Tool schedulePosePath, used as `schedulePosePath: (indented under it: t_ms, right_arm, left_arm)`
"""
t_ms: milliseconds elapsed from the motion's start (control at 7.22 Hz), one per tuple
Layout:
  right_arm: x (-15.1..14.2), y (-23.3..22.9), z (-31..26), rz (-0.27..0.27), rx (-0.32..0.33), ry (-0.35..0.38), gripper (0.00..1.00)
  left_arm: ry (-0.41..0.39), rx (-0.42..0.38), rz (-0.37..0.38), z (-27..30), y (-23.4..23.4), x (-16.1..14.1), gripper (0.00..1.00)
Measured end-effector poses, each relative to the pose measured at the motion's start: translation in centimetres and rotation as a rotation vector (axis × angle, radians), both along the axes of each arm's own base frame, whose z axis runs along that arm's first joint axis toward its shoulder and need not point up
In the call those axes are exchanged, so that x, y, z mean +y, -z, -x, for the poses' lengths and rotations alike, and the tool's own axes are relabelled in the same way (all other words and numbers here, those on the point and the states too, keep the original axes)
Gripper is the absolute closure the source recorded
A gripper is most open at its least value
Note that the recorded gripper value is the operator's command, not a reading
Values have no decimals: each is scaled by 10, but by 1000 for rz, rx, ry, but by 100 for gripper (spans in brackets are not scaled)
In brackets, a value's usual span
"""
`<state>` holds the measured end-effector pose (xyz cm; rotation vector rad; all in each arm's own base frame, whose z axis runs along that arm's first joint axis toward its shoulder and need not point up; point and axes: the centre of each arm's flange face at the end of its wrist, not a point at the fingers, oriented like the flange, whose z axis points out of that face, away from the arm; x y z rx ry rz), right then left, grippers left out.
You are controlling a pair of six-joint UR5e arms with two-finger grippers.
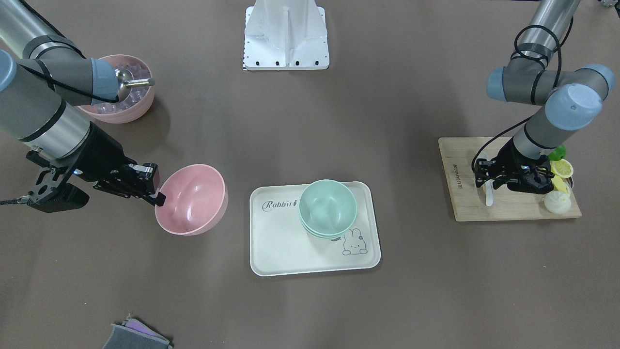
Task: Stack pink bowl on green and place spoon
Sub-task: 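Lift the pink bowl with the right gripper while the left grasps the spoon, then carry the pink bowl onto the green bowl while the left lifts the spoon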
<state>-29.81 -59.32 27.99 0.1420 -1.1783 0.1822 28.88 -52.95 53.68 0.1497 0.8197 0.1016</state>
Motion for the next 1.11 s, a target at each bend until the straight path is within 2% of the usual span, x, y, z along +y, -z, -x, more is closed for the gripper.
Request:
schedulePosePath:
  t_ms: [693, 831, 1108]
  right_arm:
    - [2, 3, 1, -3, -4, 2, 100]
    - [4, 7, 1, -1, -10, 0, 100]
    - [12, 18, 9, -3, -25, 4, 100]
  left_arm:
    - [-13, 22, 9, -1, 8, 1, 100]
    - [-18, 47, 16, 6, 21, 0, 100]
    - [24, 66, 22, 36, 67, -14, 100]
